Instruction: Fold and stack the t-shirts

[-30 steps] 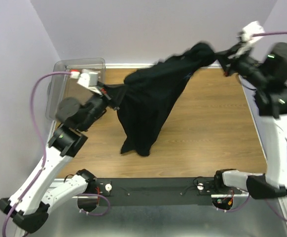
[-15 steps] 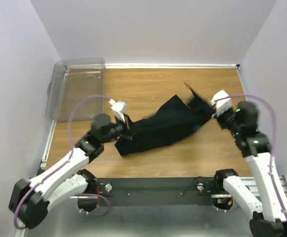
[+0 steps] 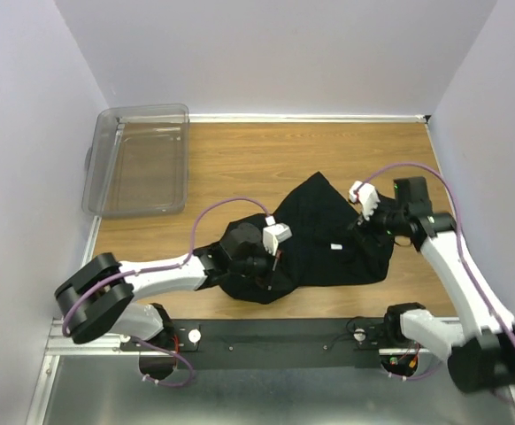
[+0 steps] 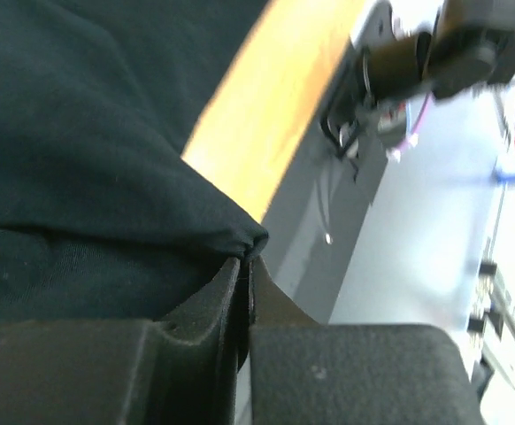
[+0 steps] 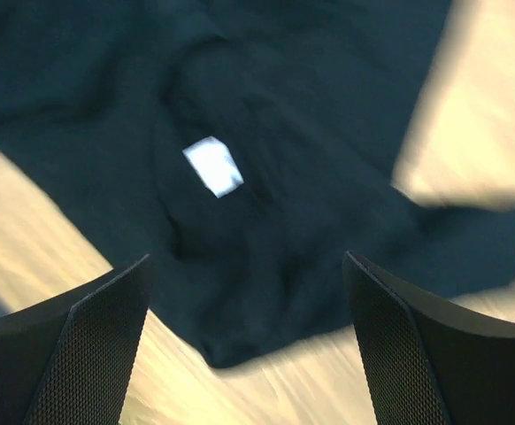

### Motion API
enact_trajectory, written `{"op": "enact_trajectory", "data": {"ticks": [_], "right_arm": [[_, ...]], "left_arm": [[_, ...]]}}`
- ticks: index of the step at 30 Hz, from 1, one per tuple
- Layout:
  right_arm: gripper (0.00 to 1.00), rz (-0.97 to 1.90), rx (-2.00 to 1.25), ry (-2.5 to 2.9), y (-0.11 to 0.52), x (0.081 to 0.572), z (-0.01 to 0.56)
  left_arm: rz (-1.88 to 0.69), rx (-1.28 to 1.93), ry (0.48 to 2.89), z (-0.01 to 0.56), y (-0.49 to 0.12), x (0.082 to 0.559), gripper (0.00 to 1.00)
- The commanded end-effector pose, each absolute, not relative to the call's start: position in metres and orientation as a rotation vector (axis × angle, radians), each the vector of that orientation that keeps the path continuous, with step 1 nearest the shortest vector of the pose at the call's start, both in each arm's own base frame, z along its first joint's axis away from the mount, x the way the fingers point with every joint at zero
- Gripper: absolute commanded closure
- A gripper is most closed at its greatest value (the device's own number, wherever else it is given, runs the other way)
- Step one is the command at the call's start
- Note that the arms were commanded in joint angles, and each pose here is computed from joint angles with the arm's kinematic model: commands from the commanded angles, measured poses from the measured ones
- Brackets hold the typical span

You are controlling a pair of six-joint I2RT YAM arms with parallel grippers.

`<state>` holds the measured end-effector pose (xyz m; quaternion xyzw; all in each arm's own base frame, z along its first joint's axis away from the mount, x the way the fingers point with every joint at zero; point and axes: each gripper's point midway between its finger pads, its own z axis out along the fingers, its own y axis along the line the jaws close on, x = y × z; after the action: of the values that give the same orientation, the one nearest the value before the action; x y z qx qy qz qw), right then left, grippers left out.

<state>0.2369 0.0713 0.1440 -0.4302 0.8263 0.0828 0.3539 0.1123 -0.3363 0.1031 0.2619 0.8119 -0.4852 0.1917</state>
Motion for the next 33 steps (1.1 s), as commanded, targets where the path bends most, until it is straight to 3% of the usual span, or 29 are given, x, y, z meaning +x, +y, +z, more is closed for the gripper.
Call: {"op": "enact_trajectory", "data": {"ticks": [1, 7, 12, 18, 23, 33], "right_arm": [[0.08, 0.635, -1.251, 2.113, 0.117, 0.237, 0.123], [0.12, 0.622, -1.340, 2.136, 0.118, 0.259, 0.097], [0.12, 0.772, -1.427, 1.967, 0.156, 0.259, 0.112], [0.12, 0.921, -1.532, 1.811, 0.200, 0.271, 0.122], [0.14, 0.941, -1.674, 1.823, 0.221, 0.273, 0.087], [0.28, 0.895, -1.734, 1.908, 0.235, 0.277, 0.058]], "left_arm": [[-1.395, 0.823, 2.312, 0.094, -0.349, 0.092, 0.88], [-1.340, 0.751, 2.309, 0.094, -0.343, 0.095, 0.84], [-1.328, 0.749, 2.301, 0.096, -0.342, 0.096, 0.84], [-1.346, 0.748, 2.285, 0.102, -0.340, 0.094, 0.93], [-1.354, 0.724, 2.285, 0.104, -0.333, 0.090, 0.94], [-1.349, 0.716, 2.283, 0.103, -0.329, 0.089, 0.94]]}}
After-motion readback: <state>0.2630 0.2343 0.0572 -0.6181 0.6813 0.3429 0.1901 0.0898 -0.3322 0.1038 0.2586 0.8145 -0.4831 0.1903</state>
